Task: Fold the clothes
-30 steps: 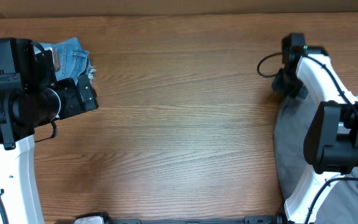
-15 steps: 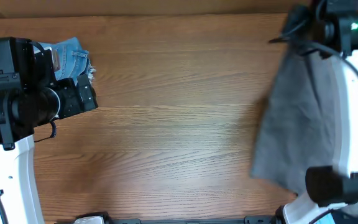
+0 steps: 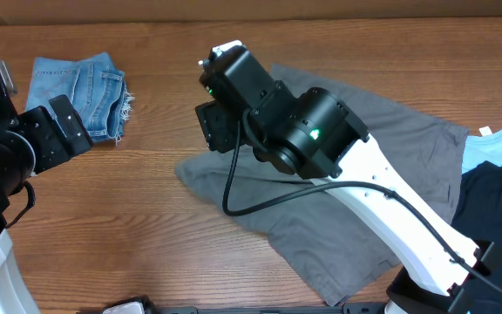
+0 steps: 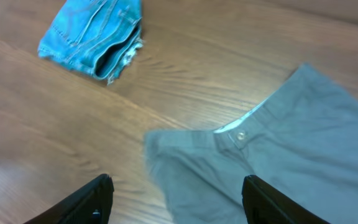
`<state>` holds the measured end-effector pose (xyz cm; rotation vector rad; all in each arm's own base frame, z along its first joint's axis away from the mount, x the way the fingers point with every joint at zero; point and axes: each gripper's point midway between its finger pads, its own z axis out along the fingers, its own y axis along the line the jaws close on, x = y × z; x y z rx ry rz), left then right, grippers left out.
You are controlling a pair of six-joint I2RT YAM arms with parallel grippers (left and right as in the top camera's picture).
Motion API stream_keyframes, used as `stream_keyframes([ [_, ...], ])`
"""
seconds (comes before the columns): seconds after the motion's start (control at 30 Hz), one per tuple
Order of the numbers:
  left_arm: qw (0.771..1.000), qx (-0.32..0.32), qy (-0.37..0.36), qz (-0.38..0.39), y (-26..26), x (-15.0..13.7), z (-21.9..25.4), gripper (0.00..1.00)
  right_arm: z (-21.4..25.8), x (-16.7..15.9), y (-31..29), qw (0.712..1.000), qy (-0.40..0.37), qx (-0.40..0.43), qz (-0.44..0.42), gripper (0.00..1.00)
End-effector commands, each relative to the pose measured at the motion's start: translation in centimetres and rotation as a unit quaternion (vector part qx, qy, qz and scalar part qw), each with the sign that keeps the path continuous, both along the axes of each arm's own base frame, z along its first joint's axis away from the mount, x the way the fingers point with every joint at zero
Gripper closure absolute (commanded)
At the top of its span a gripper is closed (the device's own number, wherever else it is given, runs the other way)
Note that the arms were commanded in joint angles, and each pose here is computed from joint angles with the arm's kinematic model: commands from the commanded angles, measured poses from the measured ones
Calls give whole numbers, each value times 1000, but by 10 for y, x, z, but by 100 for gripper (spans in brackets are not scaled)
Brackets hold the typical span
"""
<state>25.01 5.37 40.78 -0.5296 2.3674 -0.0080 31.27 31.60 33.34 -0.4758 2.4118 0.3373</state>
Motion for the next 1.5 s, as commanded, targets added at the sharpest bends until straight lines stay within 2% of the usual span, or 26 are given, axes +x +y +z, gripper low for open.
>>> stream_keyframes([
  [0.0,1000,-7,-7,-24,-7,1,3,0,39,18,-53,995,-54,12,-88,27],
  [0.2,993,-16,-8,-115,-37,12,-2,0,91,15,-121,979,-87,79,-167,23],
  [0.37,977,-9,25,-210,-80,32,-27,0,136,-7,-175,953,-125,150,-231,22],
  [0.53,939,3,87,-333,-152,77,-88,0,168,-38,-204,937,-159,194,-245,21],
  [0.67,918,6,117,-379,-202,119,-141,2,175,-52,-213,933,-168,203,-244,20],
  [0.87,901,-14,88,-424,-269,195,-212,1,168,-58,-217,937,-157,192,-245,20],
  [1.0,898,-14,92,-429,-291,229,-273,4,155,-59,-221,943,-140,165,-254,20],
  [1.07,898,-15,100,-428,-295,240,-302,10,147,-59,-223,945,-131,149,-260,20],
  [1.17,899,-29,106,-424,-302,251,-336,11,136,-61,-226,949,-115,129,-264,20],
  [1.3,893,-46,113,-434,-311,254,-362,15,125,-61,-229,952,-101,104,-271,21],
  [1.47,892,-44,138,-428,-308,250,-387,26,116,-57,-227,954,-86,88,-272,21],
])
